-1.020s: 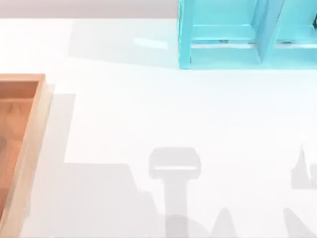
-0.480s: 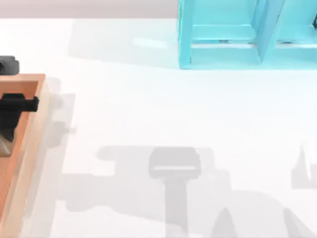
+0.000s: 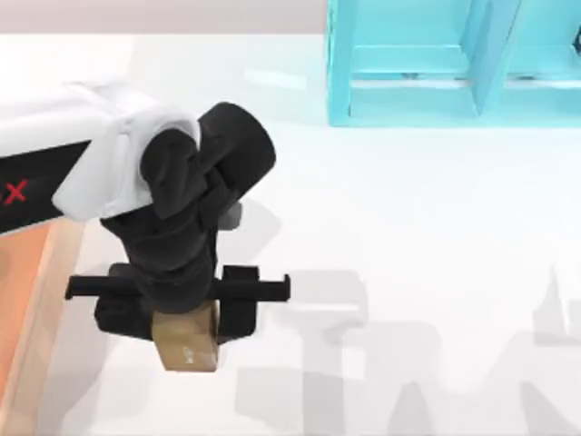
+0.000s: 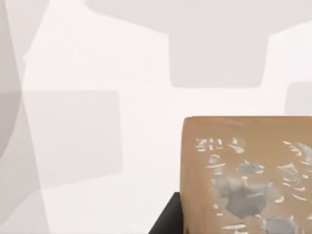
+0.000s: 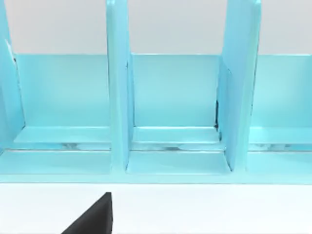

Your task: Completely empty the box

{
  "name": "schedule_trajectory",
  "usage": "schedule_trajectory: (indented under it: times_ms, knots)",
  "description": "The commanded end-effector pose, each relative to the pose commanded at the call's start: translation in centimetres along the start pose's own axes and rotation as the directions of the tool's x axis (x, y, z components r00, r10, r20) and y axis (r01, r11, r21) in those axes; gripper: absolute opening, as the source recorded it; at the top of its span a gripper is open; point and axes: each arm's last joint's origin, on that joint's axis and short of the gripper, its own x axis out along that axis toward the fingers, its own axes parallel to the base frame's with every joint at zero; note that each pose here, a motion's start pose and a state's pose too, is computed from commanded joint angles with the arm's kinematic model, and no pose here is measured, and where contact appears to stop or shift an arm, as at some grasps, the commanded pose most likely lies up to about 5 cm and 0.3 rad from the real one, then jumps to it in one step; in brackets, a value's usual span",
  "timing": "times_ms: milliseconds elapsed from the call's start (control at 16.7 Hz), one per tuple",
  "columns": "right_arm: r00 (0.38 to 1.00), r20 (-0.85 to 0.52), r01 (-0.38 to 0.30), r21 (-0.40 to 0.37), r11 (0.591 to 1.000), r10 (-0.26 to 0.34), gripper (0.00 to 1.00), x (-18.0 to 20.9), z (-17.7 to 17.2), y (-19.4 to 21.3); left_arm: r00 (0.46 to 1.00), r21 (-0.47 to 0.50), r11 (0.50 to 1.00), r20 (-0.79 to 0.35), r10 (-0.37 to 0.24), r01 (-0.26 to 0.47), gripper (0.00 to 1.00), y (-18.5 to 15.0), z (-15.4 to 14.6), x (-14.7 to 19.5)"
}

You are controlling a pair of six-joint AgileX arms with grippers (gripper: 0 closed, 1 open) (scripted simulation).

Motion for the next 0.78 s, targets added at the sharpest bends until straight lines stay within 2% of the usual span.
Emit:
schedule_trajectory:
  times_ms: [240,540,780]
  knots:
    - [1.000,0.000,0.000,0.000,1.000,0.000,1.00,0.0,0.0,0.0,1.000,0.000,1.000,0.004,-0.003,0.003,0.00,-2.2,-2.3,1.2]
    - [1.000,0.000,0.000,0.000,1.000,0.000,1.00,0.0,0.0,0.0,1.000,-0.002,1.000,0.003,-0.004,0.004,0.00,-2.1,-2.2,1.3]
    - [1.000,0.000,0.000,0.000,1.000,0.000,1.00,0.0,0.0,0.0,1.000,-0.005,1.000,0.012,-0.010,0.010,0.00,-2.2,-2.1,3.8]
